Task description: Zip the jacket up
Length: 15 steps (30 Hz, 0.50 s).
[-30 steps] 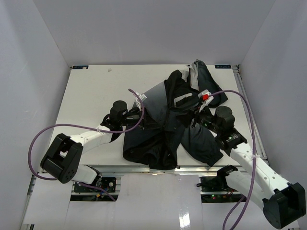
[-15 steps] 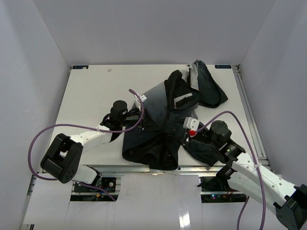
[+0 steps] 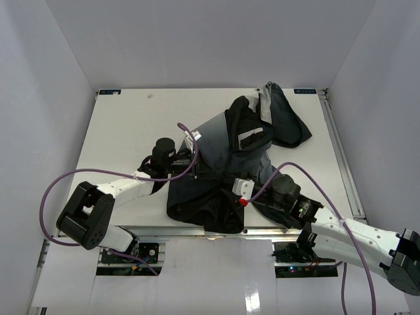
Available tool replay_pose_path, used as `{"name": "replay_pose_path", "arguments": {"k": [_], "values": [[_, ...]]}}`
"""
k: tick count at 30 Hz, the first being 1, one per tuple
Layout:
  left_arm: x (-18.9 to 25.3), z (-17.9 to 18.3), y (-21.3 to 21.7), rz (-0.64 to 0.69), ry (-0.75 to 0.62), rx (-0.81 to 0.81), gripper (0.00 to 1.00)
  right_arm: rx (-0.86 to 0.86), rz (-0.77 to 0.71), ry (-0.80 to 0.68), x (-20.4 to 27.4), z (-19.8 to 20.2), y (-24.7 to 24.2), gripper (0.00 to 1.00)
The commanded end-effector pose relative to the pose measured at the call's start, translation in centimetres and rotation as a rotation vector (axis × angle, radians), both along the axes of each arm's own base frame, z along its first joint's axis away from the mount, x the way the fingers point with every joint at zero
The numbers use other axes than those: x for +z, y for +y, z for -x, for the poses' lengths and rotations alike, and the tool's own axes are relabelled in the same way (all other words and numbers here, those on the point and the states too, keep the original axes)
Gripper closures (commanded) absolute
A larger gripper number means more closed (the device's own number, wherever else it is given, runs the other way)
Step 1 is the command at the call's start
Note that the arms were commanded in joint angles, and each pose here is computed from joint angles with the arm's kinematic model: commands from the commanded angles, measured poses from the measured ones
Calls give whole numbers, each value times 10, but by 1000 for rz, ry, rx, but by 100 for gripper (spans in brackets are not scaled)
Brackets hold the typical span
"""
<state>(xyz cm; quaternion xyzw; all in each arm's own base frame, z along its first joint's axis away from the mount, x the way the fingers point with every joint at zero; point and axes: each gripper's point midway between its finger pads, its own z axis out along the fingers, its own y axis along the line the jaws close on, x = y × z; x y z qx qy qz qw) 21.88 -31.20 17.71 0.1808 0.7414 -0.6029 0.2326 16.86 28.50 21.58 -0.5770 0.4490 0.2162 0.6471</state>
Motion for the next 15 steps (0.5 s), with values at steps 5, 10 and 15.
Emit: {"name": "replay_pose_path", "arguments": {"k": [5,10,15], "values": [[11,-4,0,15,-31,-11,100,-81,22,-92,3,-11,7,39],[10,-3,0,13,-23,-15,100,-80,46,-98,-4,-10,13,40],[9,-4,0,9,-23,-13,100,-107,62,-102,-7,-15,12,41]]}}
